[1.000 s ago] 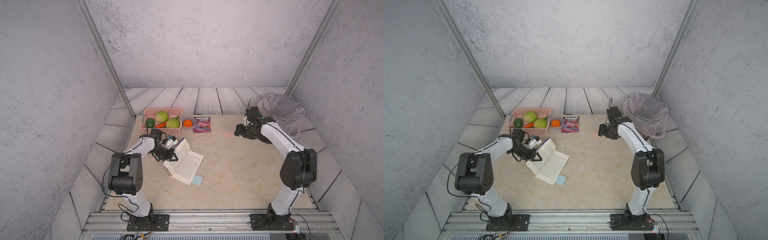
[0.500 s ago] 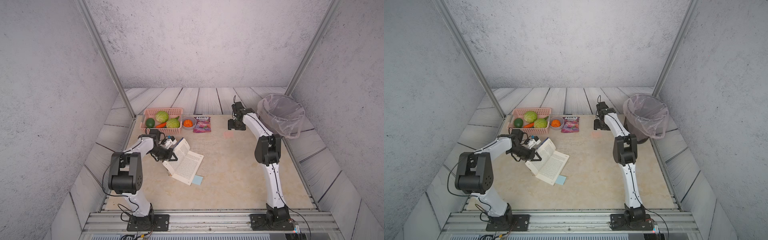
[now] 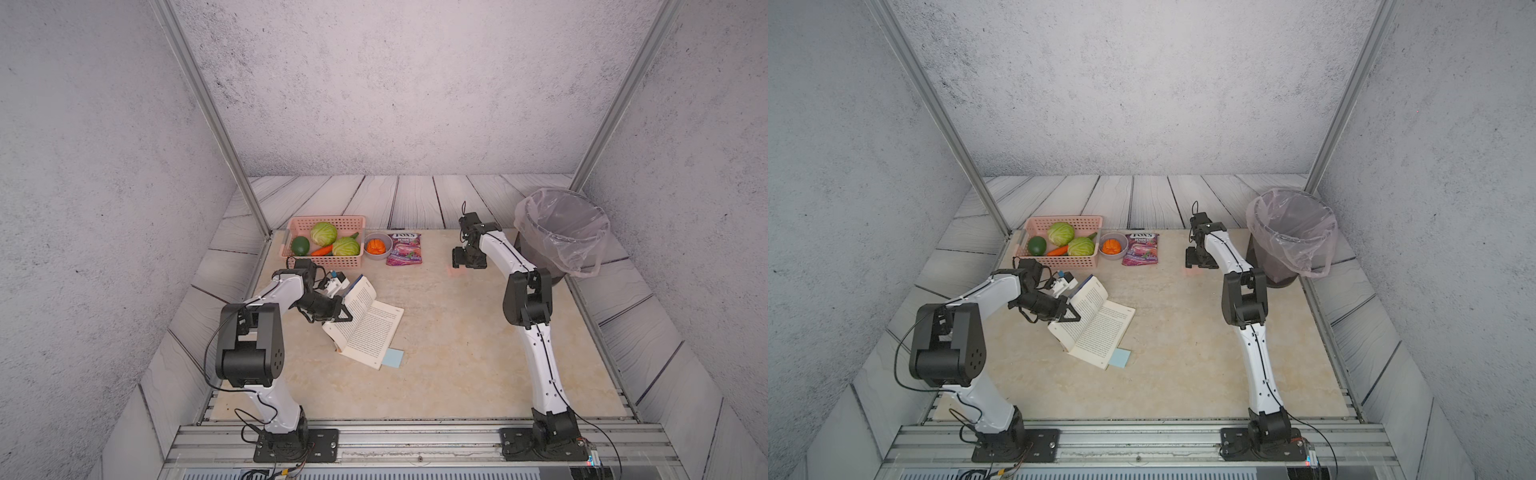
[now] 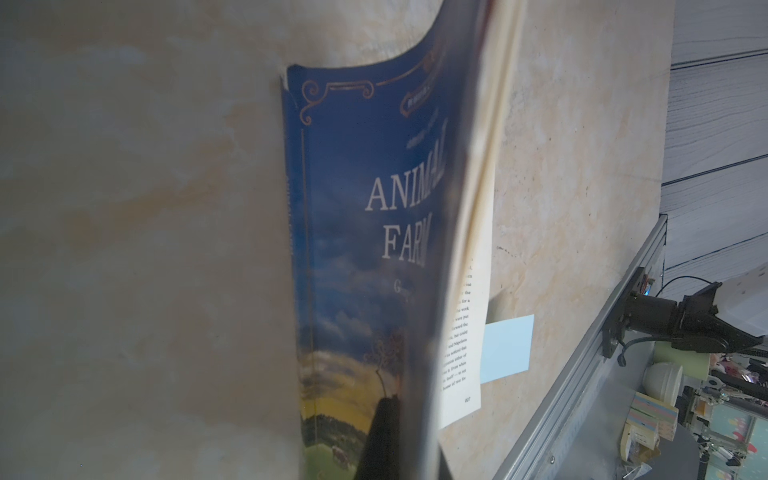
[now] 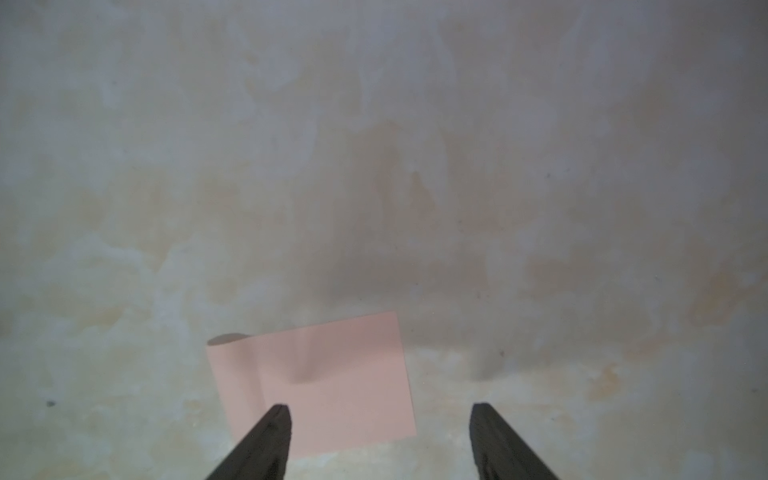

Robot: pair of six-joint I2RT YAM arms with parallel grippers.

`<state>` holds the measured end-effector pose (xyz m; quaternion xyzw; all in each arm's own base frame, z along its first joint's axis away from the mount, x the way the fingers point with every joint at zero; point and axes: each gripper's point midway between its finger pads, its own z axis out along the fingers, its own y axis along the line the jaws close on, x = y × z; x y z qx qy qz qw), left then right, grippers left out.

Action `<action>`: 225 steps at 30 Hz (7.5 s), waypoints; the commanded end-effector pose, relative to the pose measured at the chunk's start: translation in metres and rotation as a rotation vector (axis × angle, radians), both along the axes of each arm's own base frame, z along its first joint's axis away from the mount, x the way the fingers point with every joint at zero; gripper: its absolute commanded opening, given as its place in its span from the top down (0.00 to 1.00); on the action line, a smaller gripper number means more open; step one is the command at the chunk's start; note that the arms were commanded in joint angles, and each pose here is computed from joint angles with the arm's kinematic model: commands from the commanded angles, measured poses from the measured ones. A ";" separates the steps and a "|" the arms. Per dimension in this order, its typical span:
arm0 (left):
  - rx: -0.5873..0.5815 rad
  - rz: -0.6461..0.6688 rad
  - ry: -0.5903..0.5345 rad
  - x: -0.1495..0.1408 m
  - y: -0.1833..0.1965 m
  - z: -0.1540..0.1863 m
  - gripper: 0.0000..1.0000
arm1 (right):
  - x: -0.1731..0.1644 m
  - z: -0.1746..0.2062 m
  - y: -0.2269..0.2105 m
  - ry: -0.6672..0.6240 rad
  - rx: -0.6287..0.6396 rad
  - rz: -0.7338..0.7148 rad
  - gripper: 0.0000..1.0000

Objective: Peel off the used sticky note
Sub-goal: Pick up the note from the center of the board, then place the note in the trash bin, then turn the page of the book at the center of the board.

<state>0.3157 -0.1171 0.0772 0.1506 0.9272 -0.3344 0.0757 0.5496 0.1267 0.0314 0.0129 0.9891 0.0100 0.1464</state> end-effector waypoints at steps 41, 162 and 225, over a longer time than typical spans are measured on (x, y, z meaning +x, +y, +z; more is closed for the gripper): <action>0.028 0.049 0.036 -0.002 0.021 -0.005 1.00 | -0.054 0.259 -0.029 -0.441 0.048 -0.097 1.00; 0.053 0.122 0.043 0.001 0.043 -0.010 1.00 | -0.332 0.021 0.341 0.383 0.731 0.461 0.32; 0.036 0.122 0.073 -0.001 0.042 -0.016 1.00 | -0.311 0.065 0.370 0.231 0.952 0.495 0.32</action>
